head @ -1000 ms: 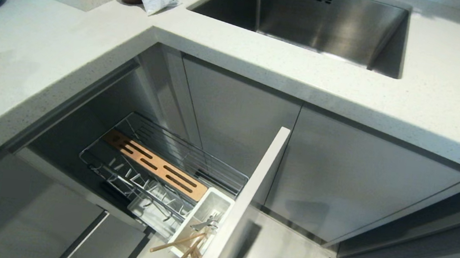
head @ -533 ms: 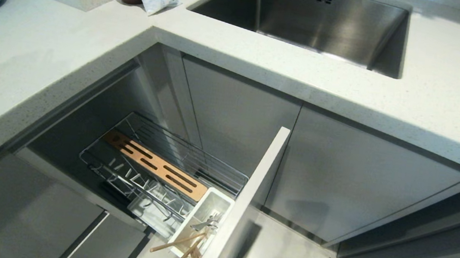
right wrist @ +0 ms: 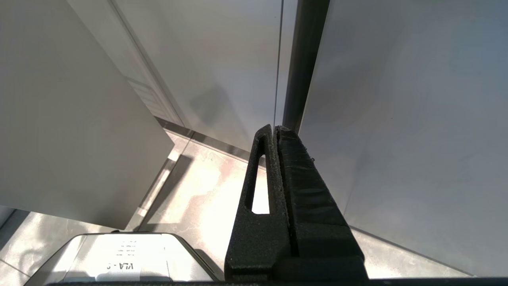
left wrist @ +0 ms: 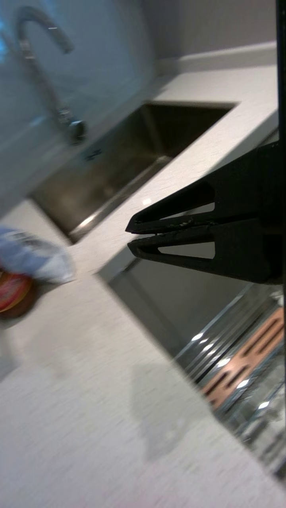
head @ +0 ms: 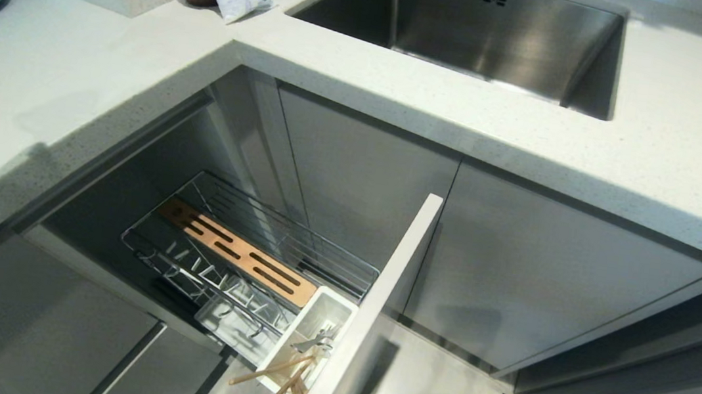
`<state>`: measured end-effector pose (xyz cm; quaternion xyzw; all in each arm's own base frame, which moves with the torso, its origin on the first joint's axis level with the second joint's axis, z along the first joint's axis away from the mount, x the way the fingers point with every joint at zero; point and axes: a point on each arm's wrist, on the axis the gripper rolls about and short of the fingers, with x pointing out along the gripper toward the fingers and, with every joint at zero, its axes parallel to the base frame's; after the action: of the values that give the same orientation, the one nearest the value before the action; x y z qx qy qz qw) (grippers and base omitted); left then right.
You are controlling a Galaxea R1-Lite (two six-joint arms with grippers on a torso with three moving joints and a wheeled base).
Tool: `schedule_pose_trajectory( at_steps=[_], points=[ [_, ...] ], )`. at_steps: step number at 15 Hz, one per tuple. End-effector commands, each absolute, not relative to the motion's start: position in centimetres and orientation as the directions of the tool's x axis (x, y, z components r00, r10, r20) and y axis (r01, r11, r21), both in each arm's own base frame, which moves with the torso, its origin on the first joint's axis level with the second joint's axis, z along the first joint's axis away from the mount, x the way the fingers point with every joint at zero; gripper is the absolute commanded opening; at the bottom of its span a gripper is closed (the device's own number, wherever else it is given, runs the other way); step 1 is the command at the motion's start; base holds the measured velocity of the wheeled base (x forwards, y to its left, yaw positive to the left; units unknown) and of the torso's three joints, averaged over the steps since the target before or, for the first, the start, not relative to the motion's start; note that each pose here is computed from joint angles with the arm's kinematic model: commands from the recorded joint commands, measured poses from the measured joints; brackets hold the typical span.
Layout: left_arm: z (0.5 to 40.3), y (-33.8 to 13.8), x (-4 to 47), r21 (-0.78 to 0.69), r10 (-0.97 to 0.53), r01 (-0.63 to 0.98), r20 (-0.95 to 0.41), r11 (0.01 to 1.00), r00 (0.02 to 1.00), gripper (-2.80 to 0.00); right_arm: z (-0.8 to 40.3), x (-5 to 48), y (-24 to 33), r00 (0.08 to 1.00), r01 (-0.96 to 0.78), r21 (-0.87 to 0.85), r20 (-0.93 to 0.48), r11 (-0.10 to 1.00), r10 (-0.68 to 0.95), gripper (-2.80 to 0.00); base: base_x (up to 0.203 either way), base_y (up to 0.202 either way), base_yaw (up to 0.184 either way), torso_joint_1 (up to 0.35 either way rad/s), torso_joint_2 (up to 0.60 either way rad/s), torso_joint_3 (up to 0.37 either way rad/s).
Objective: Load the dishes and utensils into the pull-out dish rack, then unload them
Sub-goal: Take the chopsticks out of the cupboard
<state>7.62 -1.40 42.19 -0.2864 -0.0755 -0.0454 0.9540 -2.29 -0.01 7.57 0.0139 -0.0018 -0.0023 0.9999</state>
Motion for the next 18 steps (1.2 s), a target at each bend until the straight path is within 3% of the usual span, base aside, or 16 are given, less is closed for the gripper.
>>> schedule_pose_trajectory(
  at_steps=[1, 6, 8, 11, 14, 18],
  points=[
    [41.2, -2.4, 7.9, -0.549, -0.157, 0.159, 0.052, 0.82, 0.986, -2.8, 7.5, -2.3, 0.0, 1.0, 0.004, 0.028, 0.005, 1.0, -0.005, -2.8, 0.0, 0.0, 0.0, 0.0, 0.0, 0.0],
    [38.1, -4.8, 12.9, -0.493, -0.191, -0.016, -0.367, 0.87, 0.911, -2.8, 7.5, -2.3, 0.0, 1.0, 0.004, 0.029, 0.005, 1.0, -0.005, -2.8, 0.0, 0.0, 0.0, 0.0, 0.0, 0.0],
    [36.6, -5.4, 13.8, -0.445, -0.249, -0.027, -0.55, 0.895, 0.798, -2.8, 7.5, -2.3, 0.0, 1.0, 0.004, 0.028, 0.005, 1.0, -0.005, -2.8, 0.0, 0.0, 0.0, 0.0, 0.0, 0.0],
    [34.3, -6.2, 14.6, -0.355, -0.34, 0.075, -0.781, 0.932, 0.523, -2.8, 7.5, -2.3, 0.0, 1.0, 0.004, 0.029, 0.005, 1.0, -0.005, -2.8, 0.0, 0.0, 0.0, 0.0, 0.0, 0.0],
    [32.3, -7.2, 16.0, -0.348, -0.38, 0.155, -0.872, 0.924, 0.308, -2.8, 7.5, -2.3, 0.0, 1.0, 0.004, 0.028, 0.005, 1.0, -0.005, -2.8, 0.0, 0.0, 0.0, 0.0, 0.0, 0.0],
    [28.7, -9.0, 18.3, -0.297, -0.32, 0.167, -0.938, 0.94, 0.132, -2.8, 7.5, -2.3, 0.0, 1.0, 0.004, 0.028, 0.005, 1.0, -0.005, -2.8, 0.0, 0.0, 0.0, 0.0, 0.0, 0.0]
  ],
)
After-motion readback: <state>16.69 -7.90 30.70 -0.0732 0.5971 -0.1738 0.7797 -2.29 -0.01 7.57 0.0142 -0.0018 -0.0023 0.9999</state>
